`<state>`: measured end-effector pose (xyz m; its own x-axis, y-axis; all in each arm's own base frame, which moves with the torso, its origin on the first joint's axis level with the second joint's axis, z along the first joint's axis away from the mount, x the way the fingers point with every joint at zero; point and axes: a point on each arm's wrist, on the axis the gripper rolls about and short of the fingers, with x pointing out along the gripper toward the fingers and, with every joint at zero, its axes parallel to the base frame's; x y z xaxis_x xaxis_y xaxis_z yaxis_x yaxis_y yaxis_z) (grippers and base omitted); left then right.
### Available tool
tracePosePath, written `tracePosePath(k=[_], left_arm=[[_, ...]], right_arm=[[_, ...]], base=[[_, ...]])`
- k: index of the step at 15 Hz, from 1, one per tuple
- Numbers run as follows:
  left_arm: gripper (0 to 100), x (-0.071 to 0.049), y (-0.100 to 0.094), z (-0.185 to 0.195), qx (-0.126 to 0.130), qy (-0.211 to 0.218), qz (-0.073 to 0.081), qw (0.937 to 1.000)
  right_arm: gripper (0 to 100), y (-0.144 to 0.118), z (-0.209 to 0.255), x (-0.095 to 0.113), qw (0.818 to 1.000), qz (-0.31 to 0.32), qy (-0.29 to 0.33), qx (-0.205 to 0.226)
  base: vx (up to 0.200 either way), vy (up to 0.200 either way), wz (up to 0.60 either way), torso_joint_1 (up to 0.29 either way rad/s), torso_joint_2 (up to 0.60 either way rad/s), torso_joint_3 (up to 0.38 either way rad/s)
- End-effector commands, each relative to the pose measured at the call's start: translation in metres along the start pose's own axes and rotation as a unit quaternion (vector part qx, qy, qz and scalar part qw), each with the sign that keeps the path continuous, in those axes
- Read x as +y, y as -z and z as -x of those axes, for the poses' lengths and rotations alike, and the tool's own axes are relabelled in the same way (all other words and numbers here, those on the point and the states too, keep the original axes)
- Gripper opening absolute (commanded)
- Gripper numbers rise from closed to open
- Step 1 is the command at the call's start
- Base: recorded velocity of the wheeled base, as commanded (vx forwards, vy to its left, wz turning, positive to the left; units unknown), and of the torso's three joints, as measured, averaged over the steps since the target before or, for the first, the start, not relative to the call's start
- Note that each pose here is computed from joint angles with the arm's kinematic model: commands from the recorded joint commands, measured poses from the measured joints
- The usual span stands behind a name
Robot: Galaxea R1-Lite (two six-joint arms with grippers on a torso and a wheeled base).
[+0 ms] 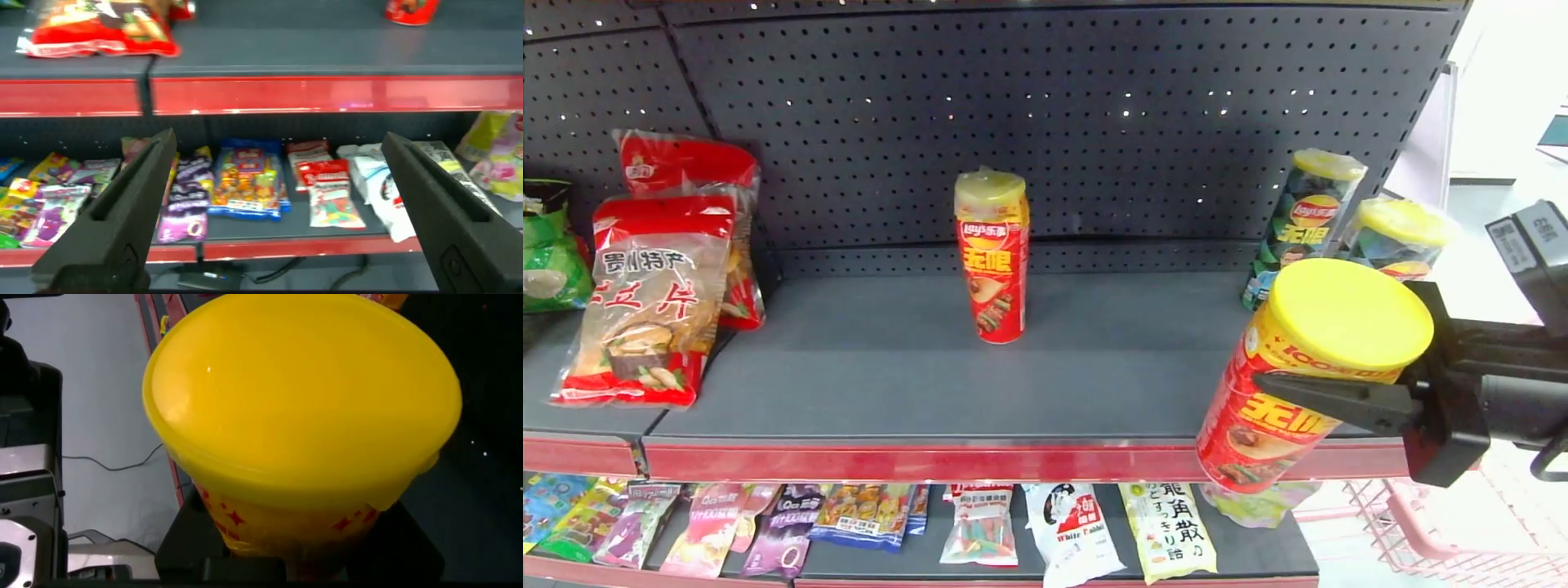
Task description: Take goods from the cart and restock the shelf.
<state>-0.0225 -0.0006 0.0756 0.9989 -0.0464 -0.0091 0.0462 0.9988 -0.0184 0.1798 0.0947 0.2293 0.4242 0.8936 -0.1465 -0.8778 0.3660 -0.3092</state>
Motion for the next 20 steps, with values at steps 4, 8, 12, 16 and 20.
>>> tracePosePath(k=[4, 8, 12, 16, 20], left_arm=[[100, 0.0, 0.0, -0.0001, 0.001, 0.0, 0.0, 1.0], [100, 0.0, 0.0, -0.0001, 0.001, 0.0, -0.001, 1.0], [100, 0.0, 0.0, -0.0001, 0.001, 0.0, -0.001, 1.0], [100, 0.0, -0.0004, 0.0, 0.0, 0.0, -0.001, 1.0], [100, 0.0, 0.0, -0.0001, 0.001, 0.0, -0.002, 1.0]], right_arm=[[0, 0.0014, -0.0011, -0.0001, 1.0, -0.002, -0.002, 0.001], [0, 0.0017, -0.0011, 0.0001, 1.0, -0.001, -0.003, 0.002], [0, 0.0033, -0.0011, 0.001, 1.0, -0.003, -0.004, 0.004], [0, 0.0029, -0.003, -0.001, 1.0, -0.003, -0.004, 0.004], [0, 0.0035, -0.0033, -0.001, 1.0, -0.004, -0.005, 0.004]], base=[[0.0, 0.2, 0.0, 0.0, 0.0, 0.002], [0.0, 0.1, 0.0, 0.0, 0.0, 0.002], [0.0, 0.0, 0.0, 0.0, 0.0, 0.0], [0.0, 0.0, 0.0, 0.0, 0.0, 0.0], [0.0, 0.0, 0.0, 0.0, 0.0, 0.0]])
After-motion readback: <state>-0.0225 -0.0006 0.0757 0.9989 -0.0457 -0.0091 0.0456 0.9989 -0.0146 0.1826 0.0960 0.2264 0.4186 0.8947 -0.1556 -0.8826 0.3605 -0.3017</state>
